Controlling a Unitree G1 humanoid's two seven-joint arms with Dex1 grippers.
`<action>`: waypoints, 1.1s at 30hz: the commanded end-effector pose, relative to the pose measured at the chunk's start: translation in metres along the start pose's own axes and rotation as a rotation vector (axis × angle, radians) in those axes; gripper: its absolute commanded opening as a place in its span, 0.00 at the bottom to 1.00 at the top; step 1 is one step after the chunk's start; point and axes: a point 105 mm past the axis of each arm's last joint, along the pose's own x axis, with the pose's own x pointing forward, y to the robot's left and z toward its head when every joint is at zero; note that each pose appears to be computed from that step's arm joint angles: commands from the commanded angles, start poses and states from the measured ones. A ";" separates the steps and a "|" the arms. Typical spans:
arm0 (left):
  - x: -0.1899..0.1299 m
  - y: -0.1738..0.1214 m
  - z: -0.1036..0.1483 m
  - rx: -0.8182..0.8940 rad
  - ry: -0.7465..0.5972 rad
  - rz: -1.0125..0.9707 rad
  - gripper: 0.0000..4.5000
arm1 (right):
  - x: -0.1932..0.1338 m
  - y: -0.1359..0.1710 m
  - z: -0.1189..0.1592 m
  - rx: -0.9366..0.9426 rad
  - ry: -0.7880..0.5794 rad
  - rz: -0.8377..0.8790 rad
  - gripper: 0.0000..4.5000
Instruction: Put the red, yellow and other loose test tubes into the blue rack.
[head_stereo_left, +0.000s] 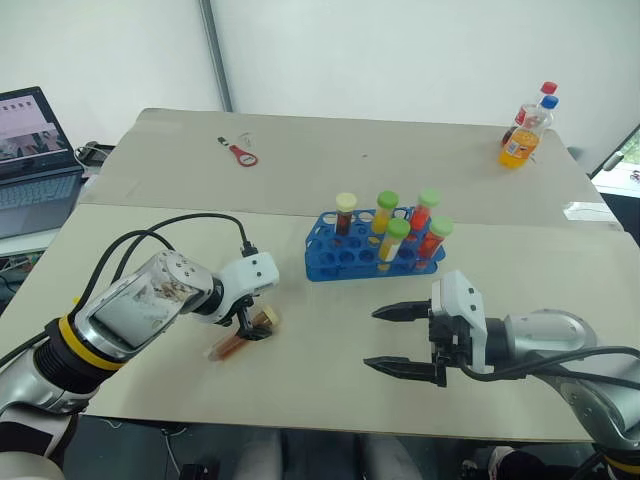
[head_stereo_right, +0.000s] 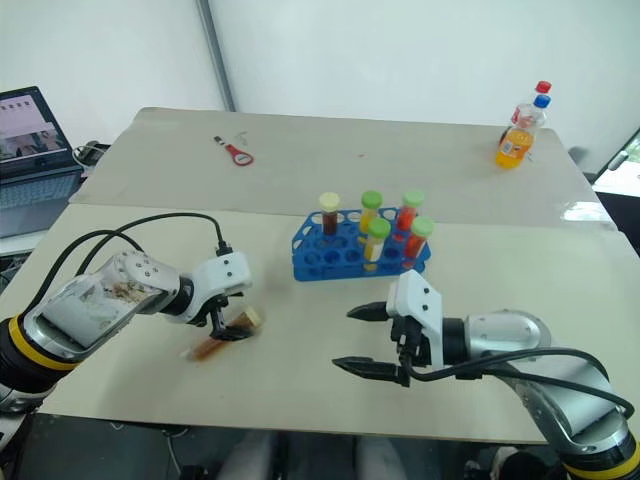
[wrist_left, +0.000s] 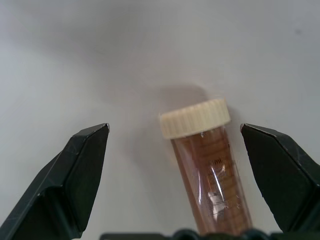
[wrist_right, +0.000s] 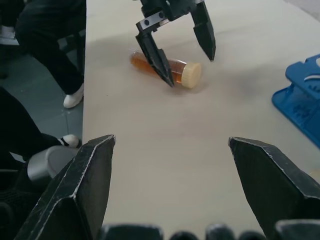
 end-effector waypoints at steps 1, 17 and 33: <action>-0.008 0.001 0.001 0.017 0.028 -0.020 1.00 | -0.005 0.005 0.009 -0.025 -0.016 -0.006 0.89; 0.003 0.007 -0.003 0.078 0.091 -0.065 0.50 | -0.003 0.017 0.008 -0.025 -0.016 -0.034 0.90; -0.043 0.019 0.047 0.152 -0.320 -0.119 0.19 | -0.026 -0.004 0.017 -0.083 0.018 -0.150 0.90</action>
